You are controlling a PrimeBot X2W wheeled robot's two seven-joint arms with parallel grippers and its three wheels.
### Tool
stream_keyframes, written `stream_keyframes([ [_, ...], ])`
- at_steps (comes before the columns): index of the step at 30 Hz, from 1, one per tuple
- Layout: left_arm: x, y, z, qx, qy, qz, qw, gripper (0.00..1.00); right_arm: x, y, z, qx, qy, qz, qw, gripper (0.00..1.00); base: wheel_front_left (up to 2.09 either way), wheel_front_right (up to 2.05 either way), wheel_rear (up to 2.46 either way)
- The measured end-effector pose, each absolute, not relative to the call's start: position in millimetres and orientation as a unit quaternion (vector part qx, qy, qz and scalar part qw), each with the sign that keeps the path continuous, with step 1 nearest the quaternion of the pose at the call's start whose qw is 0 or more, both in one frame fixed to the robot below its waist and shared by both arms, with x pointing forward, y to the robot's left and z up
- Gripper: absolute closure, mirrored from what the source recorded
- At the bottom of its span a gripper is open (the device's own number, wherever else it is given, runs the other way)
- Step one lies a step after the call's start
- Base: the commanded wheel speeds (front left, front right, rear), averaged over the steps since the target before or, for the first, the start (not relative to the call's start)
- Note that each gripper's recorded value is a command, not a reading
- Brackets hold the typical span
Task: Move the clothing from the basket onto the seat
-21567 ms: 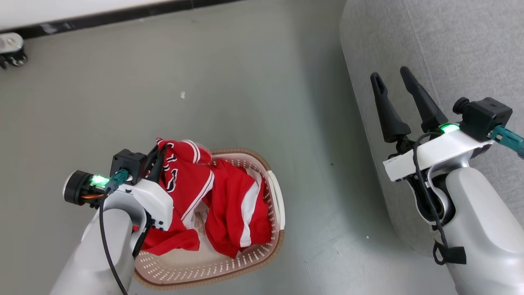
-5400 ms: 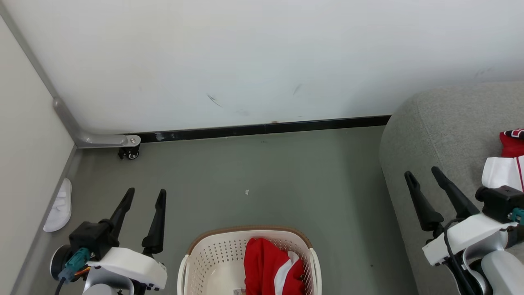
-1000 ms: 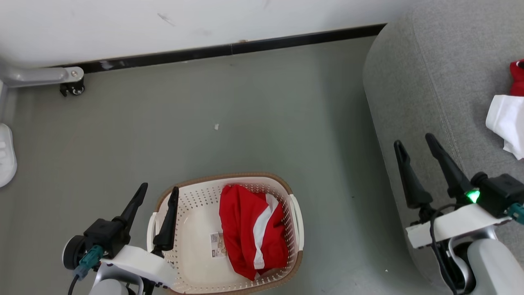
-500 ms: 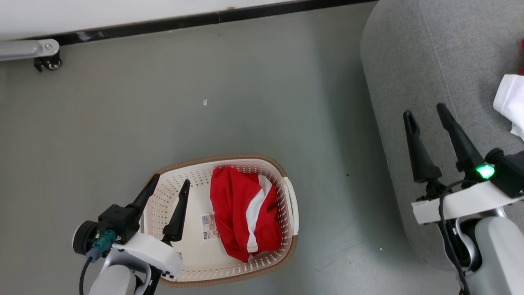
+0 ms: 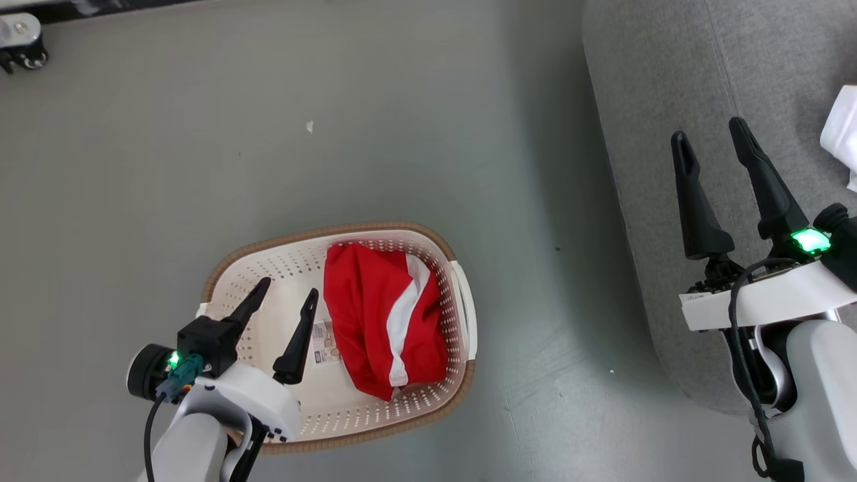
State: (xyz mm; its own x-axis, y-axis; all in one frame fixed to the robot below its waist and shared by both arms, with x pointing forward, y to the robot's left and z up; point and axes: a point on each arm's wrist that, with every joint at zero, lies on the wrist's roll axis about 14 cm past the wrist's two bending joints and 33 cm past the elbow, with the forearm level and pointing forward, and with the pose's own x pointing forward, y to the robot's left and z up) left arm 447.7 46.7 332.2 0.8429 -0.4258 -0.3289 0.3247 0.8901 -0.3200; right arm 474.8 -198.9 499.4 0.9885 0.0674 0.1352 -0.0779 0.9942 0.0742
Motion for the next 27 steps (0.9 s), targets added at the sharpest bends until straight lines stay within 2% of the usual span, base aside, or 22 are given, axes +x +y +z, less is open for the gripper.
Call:
stream_keyframes([
  [27, 453, 5, 251, -0.105, 0.29, -0.264, 0.914, 0.0, 511, -203, 473, 0.024, -0.058, 0.039, 0.997, 0.0, 0.0, 0.0, 0.0],
])
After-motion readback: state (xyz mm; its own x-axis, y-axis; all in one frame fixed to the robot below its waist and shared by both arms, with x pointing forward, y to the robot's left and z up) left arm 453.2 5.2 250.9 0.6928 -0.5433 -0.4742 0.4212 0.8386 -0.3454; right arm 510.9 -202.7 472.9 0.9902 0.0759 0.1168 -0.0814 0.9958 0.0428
